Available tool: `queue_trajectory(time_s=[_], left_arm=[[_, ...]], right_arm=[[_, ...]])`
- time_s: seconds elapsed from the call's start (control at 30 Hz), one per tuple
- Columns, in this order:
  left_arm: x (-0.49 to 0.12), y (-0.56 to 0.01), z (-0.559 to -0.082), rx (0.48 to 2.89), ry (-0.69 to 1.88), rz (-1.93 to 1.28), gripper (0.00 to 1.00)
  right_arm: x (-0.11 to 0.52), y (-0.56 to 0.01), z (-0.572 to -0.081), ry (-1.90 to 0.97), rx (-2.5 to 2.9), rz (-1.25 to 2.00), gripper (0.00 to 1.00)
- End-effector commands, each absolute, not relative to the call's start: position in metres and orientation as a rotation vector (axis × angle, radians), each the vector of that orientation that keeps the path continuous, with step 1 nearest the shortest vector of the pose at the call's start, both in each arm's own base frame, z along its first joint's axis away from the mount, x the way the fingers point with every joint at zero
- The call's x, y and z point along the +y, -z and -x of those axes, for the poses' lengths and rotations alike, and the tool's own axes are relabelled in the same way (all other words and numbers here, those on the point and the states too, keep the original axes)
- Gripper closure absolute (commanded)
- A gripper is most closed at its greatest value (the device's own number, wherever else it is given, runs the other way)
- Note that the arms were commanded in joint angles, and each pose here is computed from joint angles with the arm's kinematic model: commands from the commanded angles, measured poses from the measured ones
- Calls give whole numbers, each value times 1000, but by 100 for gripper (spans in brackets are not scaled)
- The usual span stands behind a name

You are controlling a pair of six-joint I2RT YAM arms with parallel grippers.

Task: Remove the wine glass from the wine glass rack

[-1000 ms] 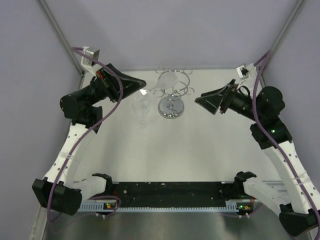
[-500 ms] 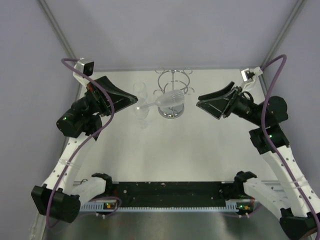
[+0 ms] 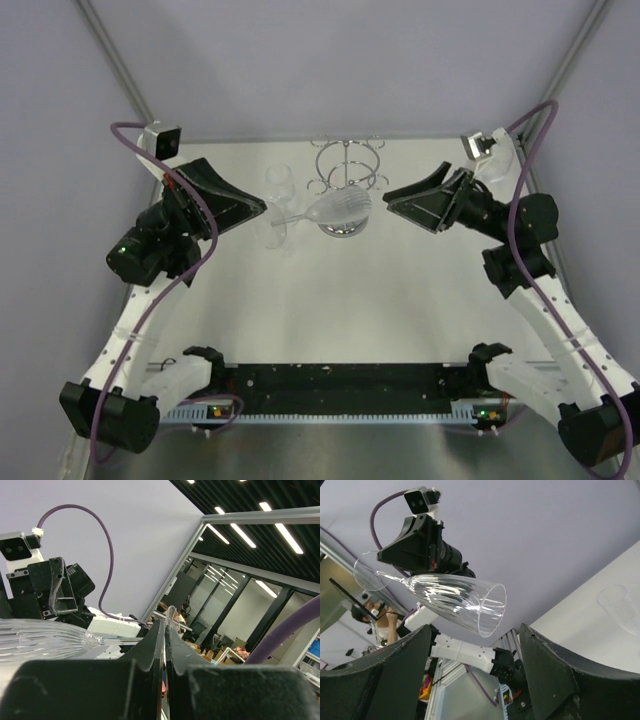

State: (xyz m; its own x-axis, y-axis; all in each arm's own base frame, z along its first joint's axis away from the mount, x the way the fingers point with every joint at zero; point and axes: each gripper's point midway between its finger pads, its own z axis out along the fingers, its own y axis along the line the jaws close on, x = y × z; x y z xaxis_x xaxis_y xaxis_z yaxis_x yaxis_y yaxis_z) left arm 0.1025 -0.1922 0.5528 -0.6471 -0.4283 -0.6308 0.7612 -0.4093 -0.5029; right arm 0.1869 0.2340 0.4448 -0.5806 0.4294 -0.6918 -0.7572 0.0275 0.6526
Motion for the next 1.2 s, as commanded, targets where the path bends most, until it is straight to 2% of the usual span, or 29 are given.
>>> queue_trajectory(time_s=[0.0, 0.6, 0.93, 1.17], left_arm=[[-176, -561, -48, 757, 2000, -761, 100], [-175, -562, -41, 739, 1995, -783, 100], [-177, -560, -48, 751, 1994, -772, 100], [-179, -556, -58, 767, 1991, -742, 100]], right_arm=[[239, -465, -169, -1757, 1324, 433, 28], [264, -476, -158, -1929, 1260, 481, 31], [261, -491, -138, -2025, 1179, 543, 50], [258, -494, -133, -2014, 1168, 552, 72]])
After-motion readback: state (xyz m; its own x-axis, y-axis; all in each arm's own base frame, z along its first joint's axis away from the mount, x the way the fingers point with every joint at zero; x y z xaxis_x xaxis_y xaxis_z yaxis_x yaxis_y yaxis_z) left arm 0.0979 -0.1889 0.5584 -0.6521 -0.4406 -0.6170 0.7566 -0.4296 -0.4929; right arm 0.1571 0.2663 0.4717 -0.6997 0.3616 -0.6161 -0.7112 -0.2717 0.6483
